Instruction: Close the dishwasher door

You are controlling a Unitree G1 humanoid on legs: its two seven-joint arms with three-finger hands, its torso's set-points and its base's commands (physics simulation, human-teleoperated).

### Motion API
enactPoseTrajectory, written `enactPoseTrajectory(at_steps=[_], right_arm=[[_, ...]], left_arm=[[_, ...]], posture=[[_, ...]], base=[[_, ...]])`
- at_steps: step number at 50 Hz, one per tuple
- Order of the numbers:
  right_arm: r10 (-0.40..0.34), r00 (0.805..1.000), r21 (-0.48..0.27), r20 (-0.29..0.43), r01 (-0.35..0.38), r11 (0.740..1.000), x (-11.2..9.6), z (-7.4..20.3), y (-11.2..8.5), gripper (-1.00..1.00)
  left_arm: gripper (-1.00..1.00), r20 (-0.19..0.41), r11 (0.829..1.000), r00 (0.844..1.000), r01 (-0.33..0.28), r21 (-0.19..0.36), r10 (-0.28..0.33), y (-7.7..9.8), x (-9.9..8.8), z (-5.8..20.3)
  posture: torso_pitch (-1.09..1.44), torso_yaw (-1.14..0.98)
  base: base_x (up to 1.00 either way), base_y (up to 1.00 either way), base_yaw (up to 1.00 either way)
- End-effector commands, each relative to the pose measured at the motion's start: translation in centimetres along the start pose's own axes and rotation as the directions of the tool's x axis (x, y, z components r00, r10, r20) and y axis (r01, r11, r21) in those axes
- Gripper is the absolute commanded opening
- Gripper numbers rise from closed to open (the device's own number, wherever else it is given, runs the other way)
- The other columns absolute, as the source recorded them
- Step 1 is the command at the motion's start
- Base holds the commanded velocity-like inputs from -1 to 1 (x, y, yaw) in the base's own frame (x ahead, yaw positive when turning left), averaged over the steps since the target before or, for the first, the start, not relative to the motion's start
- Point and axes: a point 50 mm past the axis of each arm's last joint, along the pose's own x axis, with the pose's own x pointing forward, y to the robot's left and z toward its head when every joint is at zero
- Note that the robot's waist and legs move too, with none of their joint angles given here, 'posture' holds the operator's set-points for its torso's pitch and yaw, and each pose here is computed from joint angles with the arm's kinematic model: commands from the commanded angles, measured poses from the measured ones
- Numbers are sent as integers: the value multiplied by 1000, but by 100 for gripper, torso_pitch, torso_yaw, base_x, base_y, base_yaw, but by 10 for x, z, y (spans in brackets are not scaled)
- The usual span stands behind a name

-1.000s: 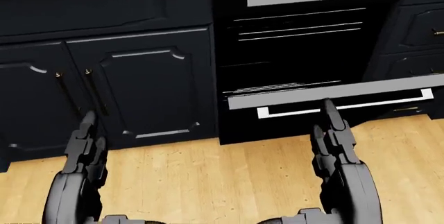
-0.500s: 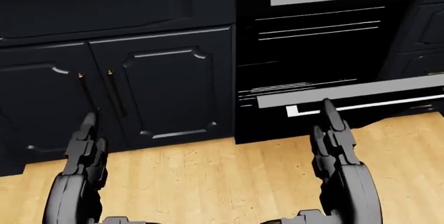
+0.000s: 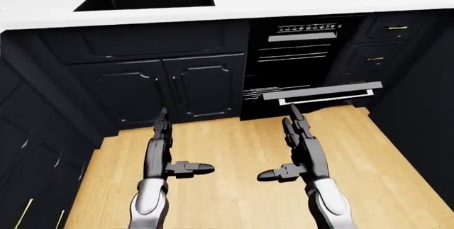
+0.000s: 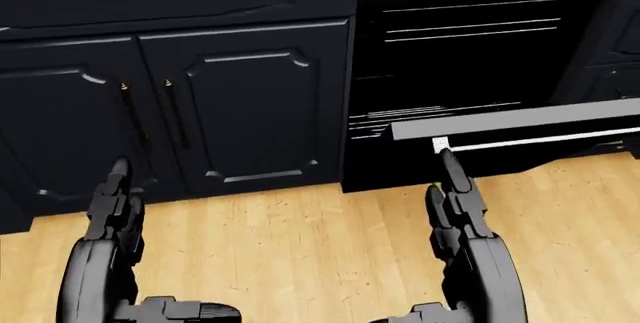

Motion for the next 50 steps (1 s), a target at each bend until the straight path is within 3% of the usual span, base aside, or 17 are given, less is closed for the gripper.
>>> enactPoseTrajectory(at_steps=[1, 5, 17, 20, 29, 35, 50], right_arm=[[2, 996, 9, 94, -3, 1000, 5, 24, -1, 100], [-3, 994, -15, 112, 5, 1000, 14, 36, -3, 100], [-32, 983, -38, 180, 40, 998, 32, 87, -7, 100], [-12, 977, -47, 215, 23, 999, 29, 106, -7, 100], [-51, 966, -23, 254, 58, 998, 27, 135, -10, 100], [-44, 963, -37, 266, 56, 998, 27, 144, -7, 100], [-53, 962, -56, 267, 71, 996, 28, 143, -6, 100]], left_arm=[[100, 146, 1000, 989, -4, 8, 3, 2, 7, 36], [100, 180, 999, 984, -22, 42, 14, 5, 18, 52], [100, 251, 998, 968, -44, 55, 29, 12, 28, 101], [100, 268, 997, 962, -62, 56, 45, 17, 30, 114], [100, 295, 995, 954, -78, 60, 57, 23, 28, 132], [100, 332, 995, 940, -94, 46, 74, 30, 22, 156], [100, 356, 994, 932, -97, 49, 73, 31, 18, 169]], posture=[[0, 0], [0, 0], [0, 0], [0, 0], [0, 0], [0, 0], [0, 0]], base=[[0, 0, 0], [0, 0, 0], [0, 0, 0], [0, 0, 0], [0, 0, 0], [4, 0, 0], [32, 1, 0]])
